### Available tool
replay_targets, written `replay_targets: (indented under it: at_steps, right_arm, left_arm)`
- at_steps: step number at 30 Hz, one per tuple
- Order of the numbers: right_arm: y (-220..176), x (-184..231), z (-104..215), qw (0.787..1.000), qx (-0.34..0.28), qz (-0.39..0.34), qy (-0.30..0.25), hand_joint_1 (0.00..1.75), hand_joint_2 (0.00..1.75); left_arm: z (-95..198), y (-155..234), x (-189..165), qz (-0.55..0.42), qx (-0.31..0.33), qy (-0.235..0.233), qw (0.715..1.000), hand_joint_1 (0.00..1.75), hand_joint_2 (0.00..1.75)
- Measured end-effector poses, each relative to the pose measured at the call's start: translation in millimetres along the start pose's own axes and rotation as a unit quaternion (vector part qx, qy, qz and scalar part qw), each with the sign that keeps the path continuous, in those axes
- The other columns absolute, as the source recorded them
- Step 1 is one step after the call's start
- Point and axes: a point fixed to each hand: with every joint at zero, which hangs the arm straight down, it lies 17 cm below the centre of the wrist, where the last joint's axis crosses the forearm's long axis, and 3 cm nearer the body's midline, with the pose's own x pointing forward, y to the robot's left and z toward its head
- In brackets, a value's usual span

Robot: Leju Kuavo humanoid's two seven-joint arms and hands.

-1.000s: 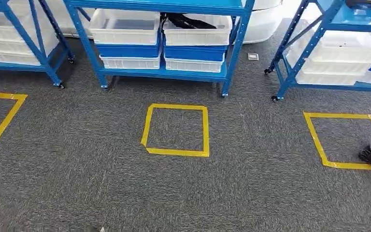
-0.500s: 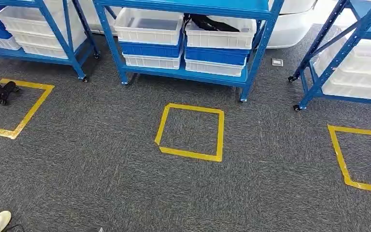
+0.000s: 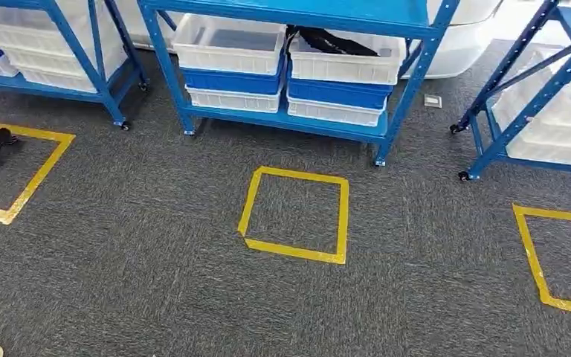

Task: Take the parts from the cabinet and place them on the table.

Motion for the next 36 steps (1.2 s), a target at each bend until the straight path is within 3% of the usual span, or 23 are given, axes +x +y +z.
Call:
replay_targets:
  at_steps: [25,30,36]
  right_arm:
    - [2,-6,0,1.0,-0.002,-0.002,0.003,0.0,0.0]
    - [-10,9,0,1.0,-0.01,0.0,-0.01,0.0,0.0]
    - [-5,4,0,1.0,-0.006,-0.002,-0.009,0.0,0.0]
  left_arm:
    - [2,0,-14,0.005,0.003,0.012,1.0,0.0,0.0]
    - [-3,-13,28,0.005,-0.004,-0.019,1.0,0.0,0.0]
    - [-1,-7,13,0.002,0.002,-0.008,1.0,0.0,0.0]
